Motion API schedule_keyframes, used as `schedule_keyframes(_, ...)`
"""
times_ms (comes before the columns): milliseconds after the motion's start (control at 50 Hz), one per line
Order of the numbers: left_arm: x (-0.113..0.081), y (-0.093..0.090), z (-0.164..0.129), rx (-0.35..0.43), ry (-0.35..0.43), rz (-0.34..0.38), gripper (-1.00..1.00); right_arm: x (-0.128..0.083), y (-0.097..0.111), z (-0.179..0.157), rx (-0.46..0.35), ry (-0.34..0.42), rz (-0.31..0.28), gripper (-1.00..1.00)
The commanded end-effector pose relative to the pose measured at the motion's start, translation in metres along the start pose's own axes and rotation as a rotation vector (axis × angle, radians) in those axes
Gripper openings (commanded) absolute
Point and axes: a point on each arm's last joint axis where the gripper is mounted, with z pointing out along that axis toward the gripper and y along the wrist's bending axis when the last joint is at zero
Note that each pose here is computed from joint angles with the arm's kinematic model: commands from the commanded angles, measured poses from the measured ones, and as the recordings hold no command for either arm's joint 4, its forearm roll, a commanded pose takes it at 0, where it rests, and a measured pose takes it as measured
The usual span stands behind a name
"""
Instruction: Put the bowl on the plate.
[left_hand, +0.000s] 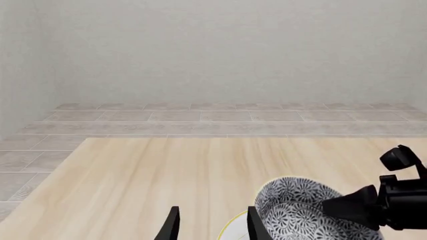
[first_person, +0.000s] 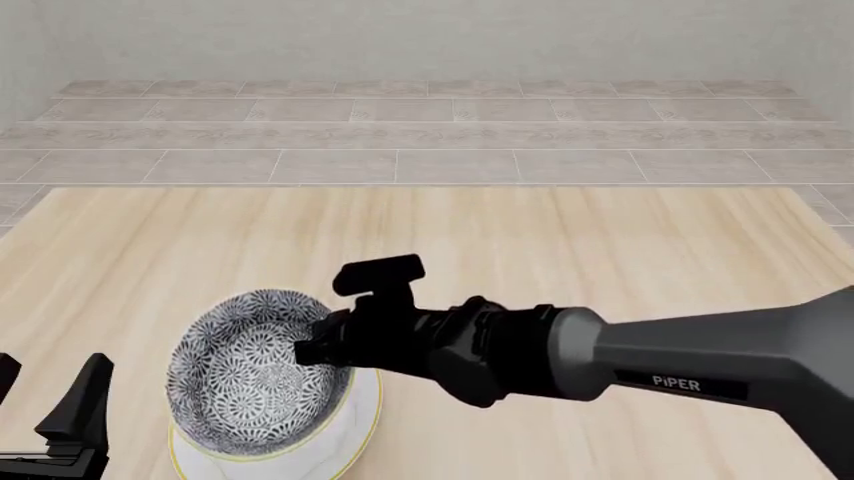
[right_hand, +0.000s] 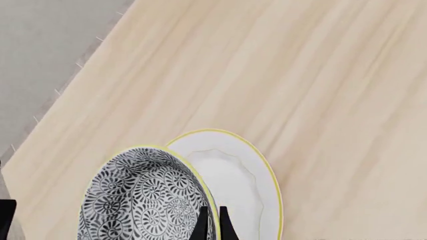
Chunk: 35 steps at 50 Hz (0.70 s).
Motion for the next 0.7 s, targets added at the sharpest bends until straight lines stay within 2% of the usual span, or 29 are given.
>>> schedule_keyframes(20,0.0,0.0,0.0,0.0,0.0,0.0,1.0,0.001,0.0,0.0,-0.003,-0.008,0.038,-1.0)
schedule_keyframes(700,0.0,0.0,0.0,0.0,0.0,0.0,1.0,0.016,-0.003,0.01,-0.001,0.016,0.055,-1.0)
